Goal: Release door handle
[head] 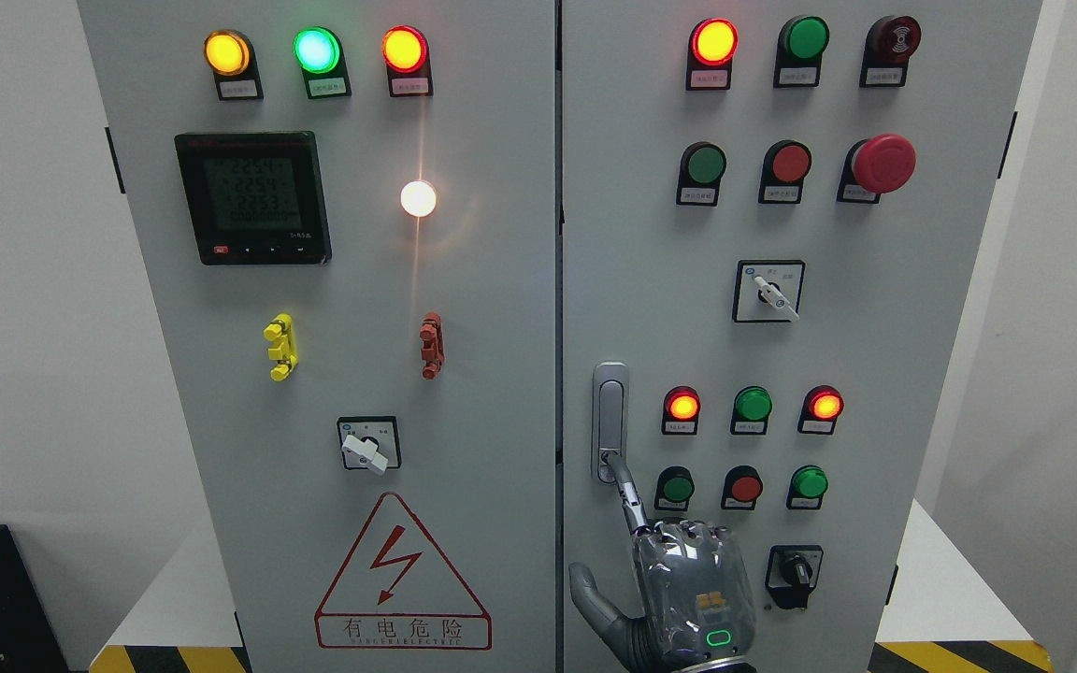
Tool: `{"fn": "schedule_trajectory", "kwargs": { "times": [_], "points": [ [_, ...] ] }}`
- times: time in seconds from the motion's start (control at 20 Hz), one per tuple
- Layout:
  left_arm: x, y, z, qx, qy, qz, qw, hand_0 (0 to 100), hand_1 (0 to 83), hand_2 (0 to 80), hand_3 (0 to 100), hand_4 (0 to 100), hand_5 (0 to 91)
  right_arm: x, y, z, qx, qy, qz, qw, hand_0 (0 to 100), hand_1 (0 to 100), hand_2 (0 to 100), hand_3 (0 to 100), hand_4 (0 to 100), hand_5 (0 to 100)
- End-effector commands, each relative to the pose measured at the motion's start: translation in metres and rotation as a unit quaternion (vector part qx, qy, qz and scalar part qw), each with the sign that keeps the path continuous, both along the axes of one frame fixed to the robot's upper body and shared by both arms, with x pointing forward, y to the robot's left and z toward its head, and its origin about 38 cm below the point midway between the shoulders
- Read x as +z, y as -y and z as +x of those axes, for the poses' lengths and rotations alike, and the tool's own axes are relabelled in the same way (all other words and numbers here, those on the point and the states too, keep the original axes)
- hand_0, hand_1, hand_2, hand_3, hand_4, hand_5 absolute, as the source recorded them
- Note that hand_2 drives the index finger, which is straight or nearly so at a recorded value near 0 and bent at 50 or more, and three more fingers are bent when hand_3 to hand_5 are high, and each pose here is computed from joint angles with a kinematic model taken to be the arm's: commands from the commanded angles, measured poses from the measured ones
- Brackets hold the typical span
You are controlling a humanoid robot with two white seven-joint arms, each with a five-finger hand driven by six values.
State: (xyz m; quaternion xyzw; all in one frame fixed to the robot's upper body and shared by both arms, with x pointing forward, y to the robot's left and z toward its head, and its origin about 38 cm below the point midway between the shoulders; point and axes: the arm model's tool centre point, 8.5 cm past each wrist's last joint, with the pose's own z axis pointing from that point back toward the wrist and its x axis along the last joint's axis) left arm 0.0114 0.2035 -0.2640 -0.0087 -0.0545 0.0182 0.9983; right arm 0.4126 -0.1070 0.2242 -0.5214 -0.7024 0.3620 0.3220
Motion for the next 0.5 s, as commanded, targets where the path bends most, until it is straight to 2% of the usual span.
{"fn": "schedule_trajectory", "kwargs": {
  "times": [0.0, 0.45],
  "points": [
    [0.0006, -0.0013, 0.0067, -0.001, -0.002, 0.002, 1.000, 12, 55.6, 0.0, 0, 0, 0.0, -0.0145, -0.0020, 0.0048, 0.000, -0.022, -0.005, 1.000, 35, 25, 8, 100, 100, 100],
    [0.0006, -0.0013, 0.0067, -0.001, -0.002, 0.002, 1.000, 12, 55.6, 0.0, 0, 0, 0.0, -0.0150, -0.0015, 0.0051, -0.001, -0.023, -0.005, 1.000, 35, 25, 8, 100, 100, 100]
  ]
}}
